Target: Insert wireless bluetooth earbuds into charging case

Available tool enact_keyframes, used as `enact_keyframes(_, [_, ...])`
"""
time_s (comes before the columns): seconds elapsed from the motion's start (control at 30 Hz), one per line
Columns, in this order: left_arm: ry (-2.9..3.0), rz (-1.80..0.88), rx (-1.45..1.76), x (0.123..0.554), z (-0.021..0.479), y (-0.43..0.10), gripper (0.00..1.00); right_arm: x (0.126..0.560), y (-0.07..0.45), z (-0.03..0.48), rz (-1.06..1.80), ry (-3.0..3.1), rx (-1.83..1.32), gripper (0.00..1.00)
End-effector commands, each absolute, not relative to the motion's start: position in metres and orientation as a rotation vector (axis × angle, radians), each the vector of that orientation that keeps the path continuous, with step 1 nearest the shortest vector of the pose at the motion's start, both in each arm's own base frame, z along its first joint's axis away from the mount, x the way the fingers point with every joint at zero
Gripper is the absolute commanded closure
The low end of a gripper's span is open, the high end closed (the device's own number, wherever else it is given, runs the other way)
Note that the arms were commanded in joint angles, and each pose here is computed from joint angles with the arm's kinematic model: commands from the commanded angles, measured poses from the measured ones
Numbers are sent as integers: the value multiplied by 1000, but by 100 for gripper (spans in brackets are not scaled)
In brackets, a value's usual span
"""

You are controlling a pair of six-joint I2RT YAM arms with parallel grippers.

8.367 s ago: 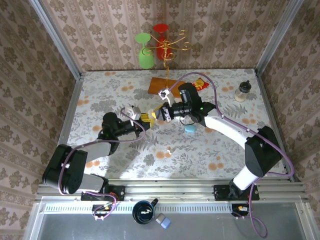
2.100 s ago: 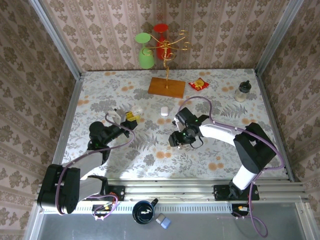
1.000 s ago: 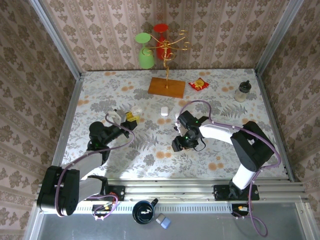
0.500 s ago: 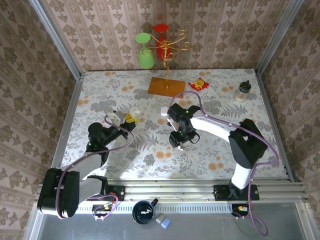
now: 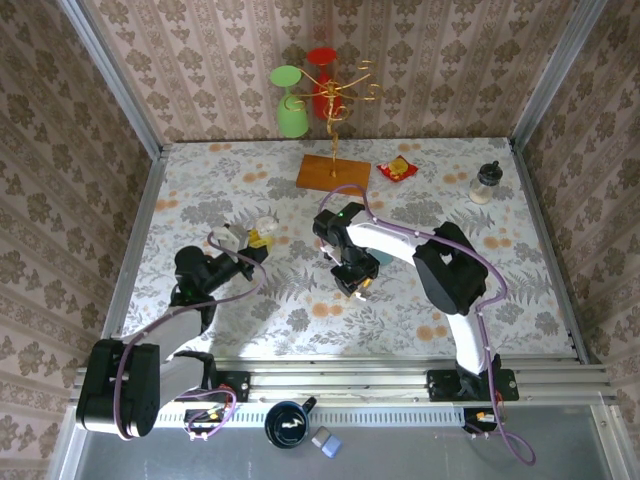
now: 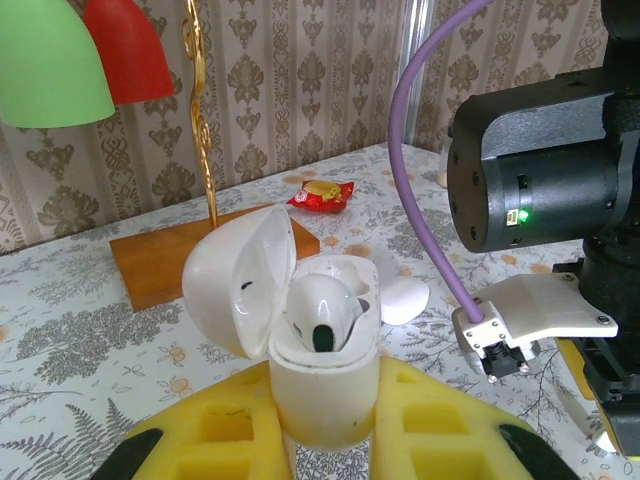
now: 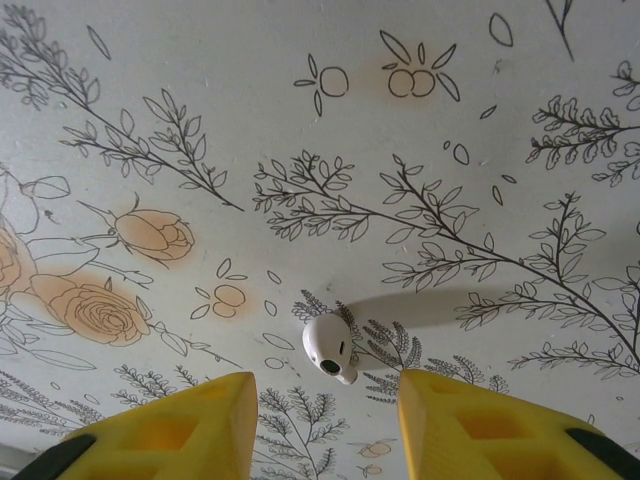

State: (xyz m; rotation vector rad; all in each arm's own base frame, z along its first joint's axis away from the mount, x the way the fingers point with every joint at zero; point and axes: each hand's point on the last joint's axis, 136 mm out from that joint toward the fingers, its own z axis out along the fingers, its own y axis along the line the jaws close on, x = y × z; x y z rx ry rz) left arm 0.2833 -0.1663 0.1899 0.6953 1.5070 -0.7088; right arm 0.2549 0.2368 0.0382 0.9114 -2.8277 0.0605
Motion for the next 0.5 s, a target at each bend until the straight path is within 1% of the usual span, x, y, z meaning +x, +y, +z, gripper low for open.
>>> enact_keyframes(0.0, [1491, -691, 730, 280, 192, -166, 96, 251, 233, 38, 118, -2761, 932, 57])
enact_keyframes(0.13, [1490, -681, 731, 279, 192, -165, 96, 250, 235, 30, 117, -2736, 929, 60])
enact_keyframes(0.23, [1490, -675, 726, 279, 192, -164, 96, 250, 235, 25, 118, -2727, 923, 63])
enact_keyframes(0.4, [1489, -681, 727, 278, 193, -164, 96, 247, 233, 17, 125, -2711, 916, 64])
enact_keyframes(0.47, [1490, -682, 727, 278, 192, -165, 96, 246, 232, 14, 128, -2709, 914, 66])
